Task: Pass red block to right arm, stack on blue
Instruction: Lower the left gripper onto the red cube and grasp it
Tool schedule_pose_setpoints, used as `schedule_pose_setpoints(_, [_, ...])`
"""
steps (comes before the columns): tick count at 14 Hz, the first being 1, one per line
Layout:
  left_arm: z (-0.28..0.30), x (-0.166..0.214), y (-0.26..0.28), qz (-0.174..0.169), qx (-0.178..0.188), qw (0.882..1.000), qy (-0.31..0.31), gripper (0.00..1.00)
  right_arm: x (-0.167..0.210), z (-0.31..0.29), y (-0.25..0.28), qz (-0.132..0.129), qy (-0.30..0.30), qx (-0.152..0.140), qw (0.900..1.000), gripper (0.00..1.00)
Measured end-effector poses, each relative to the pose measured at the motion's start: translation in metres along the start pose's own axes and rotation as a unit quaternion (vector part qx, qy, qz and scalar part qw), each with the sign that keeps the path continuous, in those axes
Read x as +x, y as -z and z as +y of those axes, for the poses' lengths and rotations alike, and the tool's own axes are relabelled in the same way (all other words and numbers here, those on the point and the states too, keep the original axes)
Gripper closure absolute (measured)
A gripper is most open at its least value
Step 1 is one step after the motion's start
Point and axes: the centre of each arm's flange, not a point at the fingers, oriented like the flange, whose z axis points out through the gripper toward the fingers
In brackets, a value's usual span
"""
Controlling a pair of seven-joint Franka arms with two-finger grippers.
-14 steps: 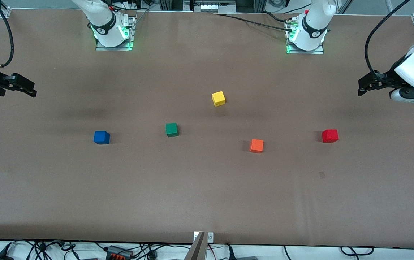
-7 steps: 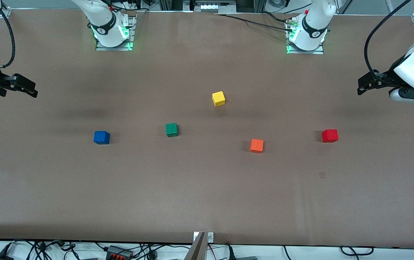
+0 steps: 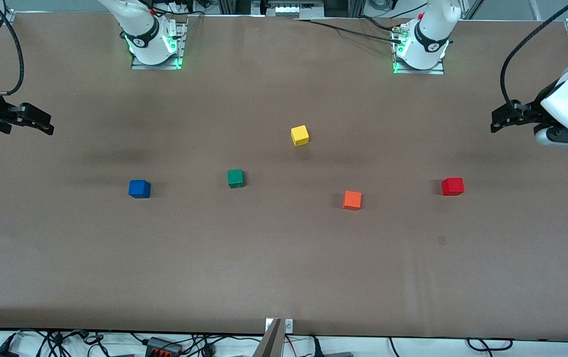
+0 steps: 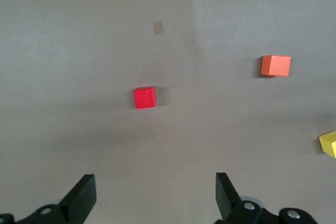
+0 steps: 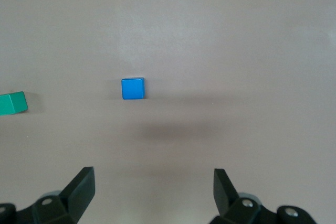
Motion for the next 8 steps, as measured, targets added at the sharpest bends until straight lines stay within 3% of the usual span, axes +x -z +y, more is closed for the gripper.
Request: schedule_pose_setpoints(8, [-0.038,0.037,-0.079,-0.057,-0.006,0.998,0.02,0.0,0.007,-0.006,-0.014,-0.013,0.005,0.0,1.0,0.0])
